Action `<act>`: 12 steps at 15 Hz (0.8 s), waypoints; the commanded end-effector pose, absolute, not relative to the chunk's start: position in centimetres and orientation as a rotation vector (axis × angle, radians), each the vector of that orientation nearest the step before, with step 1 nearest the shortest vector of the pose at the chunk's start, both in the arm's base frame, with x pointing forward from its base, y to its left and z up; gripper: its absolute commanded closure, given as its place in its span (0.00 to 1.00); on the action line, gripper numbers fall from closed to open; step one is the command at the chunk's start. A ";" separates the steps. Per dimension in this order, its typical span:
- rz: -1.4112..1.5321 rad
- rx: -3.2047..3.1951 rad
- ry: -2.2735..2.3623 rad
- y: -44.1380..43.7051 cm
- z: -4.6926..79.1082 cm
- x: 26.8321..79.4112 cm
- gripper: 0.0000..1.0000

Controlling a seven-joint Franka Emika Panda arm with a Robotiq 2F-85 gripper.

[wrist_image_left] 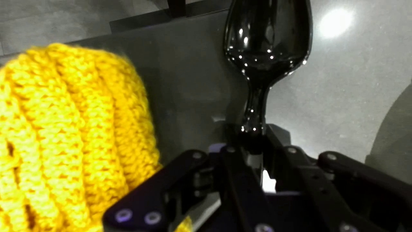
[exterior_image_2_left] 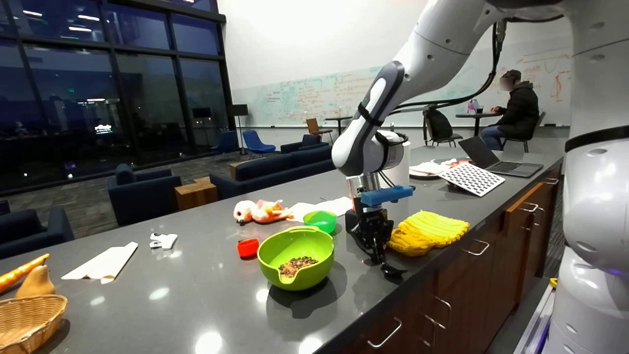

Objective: Use the spoon to mix the contents of the green bowl

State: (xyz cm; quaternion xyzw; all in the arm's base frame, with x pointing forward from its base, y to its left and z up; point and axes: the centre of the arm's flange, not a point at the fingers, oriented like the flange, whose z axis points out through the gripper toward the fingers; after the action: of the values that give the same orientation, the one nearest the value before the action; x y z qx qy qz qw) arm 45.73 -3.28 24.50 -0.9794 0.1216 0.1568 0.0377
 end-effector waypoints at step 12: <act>0.354 -3.160 0.006 2.7 38.9 48.6 0.95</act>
State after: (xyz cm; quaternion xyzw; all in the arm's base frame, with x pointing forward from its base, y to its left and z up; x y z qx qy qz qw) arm 46.83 1.76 35.97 -0.9905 0.0204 0.1334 -0.0272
